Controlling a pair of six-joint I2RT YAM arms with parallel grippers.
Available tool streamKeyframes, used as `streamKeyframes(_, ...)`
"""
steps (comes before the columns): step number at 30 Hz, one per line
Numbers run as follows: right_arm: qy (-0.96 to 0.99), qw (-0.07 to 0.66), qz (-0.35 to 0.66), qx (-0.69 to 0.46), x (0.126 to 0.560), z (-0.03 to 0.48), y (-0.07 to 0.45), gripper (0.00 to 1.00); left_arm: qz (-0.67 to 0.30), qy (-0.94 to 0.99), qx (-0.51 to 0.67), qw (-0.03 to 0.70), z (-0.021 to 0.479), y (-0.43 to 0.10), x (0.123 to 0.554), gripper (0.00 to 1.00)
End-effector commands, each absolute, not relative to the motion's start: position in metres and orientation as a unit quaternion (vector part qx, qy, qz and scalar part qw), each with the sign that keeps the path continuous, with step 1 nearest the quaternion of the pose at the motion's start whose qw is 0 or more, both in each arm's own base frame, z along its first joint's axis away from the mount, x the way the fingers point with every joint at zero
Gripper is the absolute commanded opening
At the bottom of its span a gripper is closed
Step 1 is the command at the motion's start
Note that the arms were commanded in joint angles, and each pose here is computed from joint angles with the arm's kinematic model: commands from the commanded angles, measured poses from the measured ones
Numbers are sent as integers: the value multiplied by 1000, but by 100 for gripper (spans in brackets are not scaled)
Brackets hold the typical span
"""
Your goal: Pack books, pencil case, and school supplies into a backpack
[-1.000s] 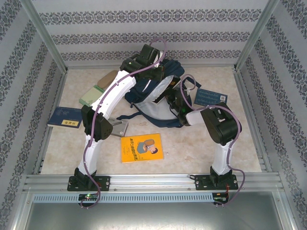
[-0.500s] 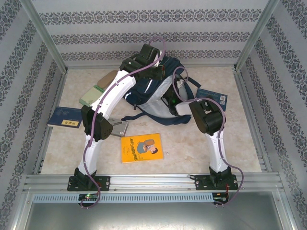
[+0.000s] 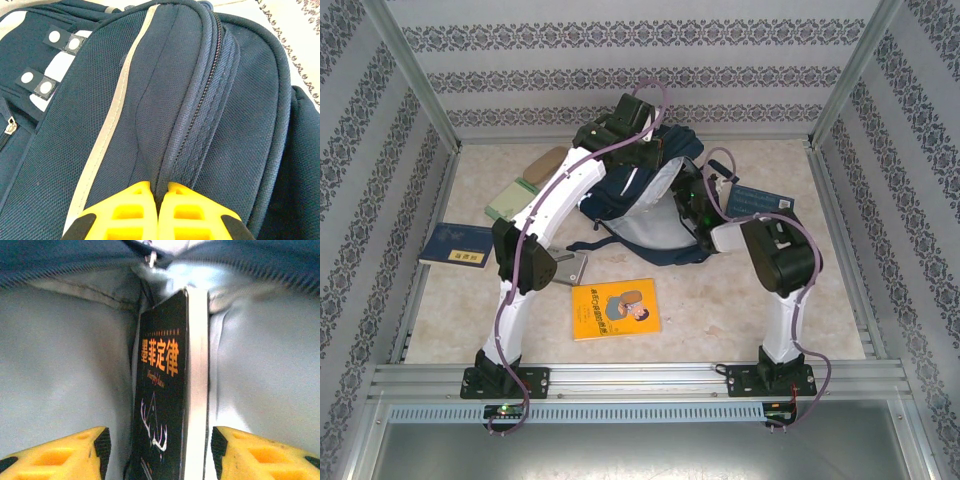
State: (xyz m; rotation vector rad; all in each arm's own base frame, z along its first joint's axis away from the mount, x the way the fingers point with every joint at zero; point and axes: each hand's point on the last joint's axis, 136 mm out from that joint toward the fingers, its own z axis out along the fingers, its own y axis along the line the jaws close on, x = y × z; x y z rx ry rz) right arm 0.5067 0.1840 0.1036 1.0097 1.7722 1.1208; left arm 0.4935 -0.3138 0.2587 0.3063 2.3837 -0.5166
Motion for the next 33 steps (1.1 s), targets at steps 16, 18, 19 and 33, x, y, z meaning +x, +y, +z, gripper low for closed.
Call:
streamKeyframes(16, 828, 346, 280, 341, 404, 115, 59, 31, -160, 916, 126, 347, 237, -296, 521, 0)
streamKeyframes(18, 838, 342, 256, 340, 405, 113, 41, 26, -155, 919, 129, 338, 231, -295, 520, 0)
streamKeyframes(19, 842, 337, 247, 340, 407, 111, 33, 21, -155, 921, 131, 333, 228, -296, 518, 0)
streamKeyframes(33, 874, 234, 234, 356, 495, 57, 21, 4, -188, 930, 132, 286, 216, -310, 484, 25)
